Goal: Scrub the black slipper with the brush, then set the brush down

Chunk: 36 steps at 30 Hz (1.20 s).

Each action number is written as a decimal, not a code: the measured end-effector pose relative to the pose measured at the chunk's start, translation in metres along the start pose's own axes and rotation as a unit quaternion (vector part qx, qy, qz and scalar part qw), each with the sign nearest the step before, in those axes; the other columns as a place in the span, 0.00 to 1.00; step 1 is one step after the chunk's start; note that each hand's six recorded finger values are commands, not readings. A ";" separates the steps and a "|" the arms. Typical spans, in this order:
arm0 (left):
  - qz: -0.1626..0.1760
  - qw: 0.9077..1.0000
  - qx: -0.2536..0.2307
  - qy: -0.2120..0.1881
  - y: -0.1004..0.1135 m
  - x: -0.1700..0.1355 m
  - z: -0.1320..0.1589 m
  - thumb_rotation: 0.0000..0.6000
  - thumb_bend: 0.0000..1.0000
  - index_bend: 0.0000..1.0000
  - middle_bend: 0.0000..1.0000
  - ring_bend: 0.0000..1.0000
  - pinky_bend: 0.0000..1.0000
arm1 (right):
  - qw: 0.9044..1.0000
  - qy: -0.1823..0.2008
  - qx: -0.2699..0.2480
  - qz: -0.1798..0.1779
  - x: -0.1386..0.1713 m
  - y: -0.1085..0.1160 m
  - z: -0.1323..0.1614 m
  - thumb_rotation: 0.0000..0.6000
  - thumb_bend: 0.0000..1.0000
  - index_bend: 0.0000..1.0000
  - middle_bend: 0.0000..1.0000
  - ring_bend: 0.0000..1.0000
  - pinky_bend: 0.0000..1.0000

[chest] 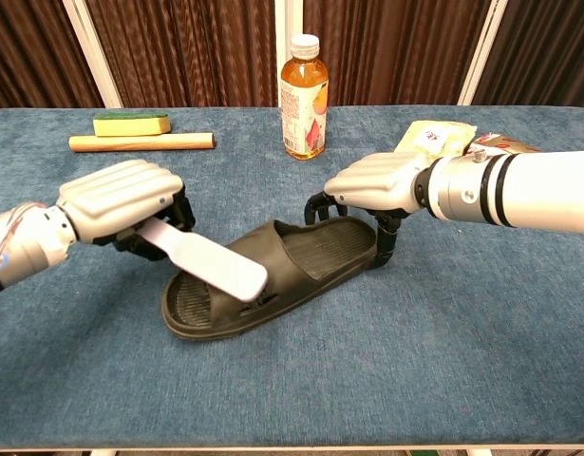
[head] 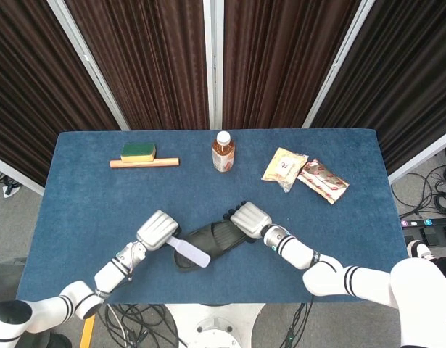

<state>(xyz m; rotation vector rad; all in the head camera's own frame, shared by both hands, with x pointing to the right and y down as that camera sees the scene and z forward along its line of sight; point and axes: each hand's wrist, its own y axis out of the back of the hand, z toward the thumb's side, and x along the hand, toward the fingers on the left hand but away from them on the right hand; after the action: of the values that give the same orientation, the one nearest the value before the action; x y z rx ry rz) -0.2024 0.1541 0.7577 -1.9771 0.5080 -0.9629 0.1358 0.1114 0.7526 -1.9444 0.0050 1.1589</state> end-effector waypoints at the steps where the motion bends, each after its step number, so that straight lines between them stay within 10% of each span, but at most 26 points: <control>1: 0.000 1.000 -0.004 0.007 0.000 0.002 -0.002 1.00 0.69 1.00 1.00 1.00 1.00 | 1.000 0.000 0.001 0.001 0.000 -0.001 0.000 1.00 0.29 0.54 0.43 0.28 0.27; 10: 0.008 0.993 -0.070 0.090 0.006 0.013 -0.031 1.00 0.69 1.00 1.00 1.00 1.00 | 1.000 -0.001 -0.001 0.000 0.000 0.000 -0.001 1.00 0.29 0.54 0.43 0.29 0.28; 24: -0.005 0.998 -0.054 0.031 0.008 -0.017 0.008 1.00 0.69 1.00 1.00 1.00 1.00 | 1.000 0.004 0.001 0.005 -0.003 -0.001 0.003 1.00 0.29 0.54 0.43 0.29 0.29; 36: -0.035 0.991 -0.067 0.113 -0.006 0.019 -0.010 1.00 0.69 1.00 1.00 1.00 1.00 | 1.000 0.007 0.006 0.009 -0.002 -0.002 0.006 1.00 0.29 0.54 0.43 0.29 0.29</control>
<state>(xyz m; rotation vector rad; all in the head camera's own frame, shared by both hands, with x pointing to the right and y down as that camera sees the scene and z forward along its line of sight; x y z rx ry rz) -0.1992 0.1400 0.7745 -2.0264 0.6467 -1.2346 0.1312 0.1162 0.7541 -1.9449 0.0355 1.1549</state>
